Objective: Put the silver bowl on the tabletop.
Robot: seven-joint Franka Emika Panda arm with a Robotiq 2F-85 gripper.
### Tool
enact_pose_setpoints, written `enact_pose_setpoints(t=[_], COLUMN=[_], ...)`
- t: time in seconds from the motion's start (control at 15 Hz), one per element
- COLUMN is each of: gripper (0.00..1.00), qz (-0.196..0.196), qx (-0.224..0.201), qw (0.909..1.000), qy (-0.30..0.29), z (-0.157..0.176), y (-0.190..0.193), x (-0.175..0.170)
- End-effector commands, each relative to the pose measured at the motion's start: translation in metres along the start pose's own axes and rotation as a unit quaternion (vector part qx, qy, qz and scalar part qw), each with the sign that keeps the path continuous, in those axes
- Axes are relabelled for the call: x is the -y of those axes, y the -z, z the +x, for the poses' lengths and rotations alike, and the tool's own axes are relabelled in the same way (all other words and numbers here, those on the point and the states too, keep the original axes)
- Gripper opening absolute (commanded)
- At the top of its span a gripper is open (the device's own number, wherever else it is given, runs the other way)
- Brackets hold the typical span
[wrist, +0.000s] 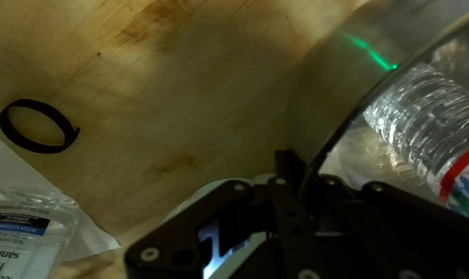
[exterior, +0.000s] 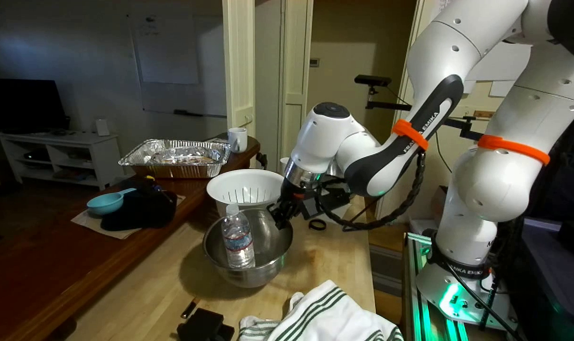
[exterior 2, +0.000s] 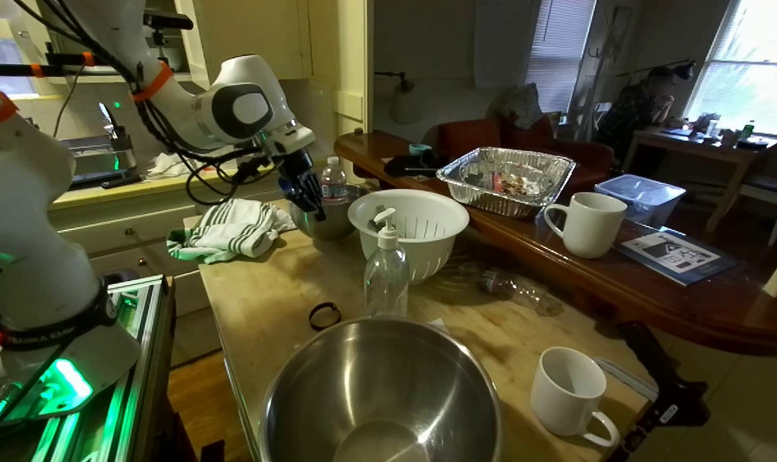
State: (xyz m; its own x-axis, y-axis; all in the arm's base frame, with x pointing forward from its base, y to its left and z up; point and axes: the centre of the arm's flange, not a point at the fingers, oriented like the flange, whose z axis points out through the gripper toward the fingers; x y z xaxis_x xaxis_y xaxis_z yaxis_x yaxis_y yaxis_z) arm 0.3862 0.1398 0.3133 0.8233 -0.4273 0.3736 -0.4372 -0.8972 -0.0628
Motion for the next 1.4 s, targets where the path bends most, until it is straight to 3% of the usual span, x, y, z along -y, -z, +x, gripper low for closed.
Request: enact_pose_setpoints(t=[0.0,0.67,1.33], gripper=[0.02,0.02,0.02], qz=[0.013,0.016,0.026], qx=[-0.032,-0.049,-0.029], qw=[0.9985,0.9977,0.9985], qy=[0.043,0.045,0.038], z=[-0.022,-0.017,0.0], y=[0.005,-0.001,-0.017], x=[0.021,0.026,0.031])
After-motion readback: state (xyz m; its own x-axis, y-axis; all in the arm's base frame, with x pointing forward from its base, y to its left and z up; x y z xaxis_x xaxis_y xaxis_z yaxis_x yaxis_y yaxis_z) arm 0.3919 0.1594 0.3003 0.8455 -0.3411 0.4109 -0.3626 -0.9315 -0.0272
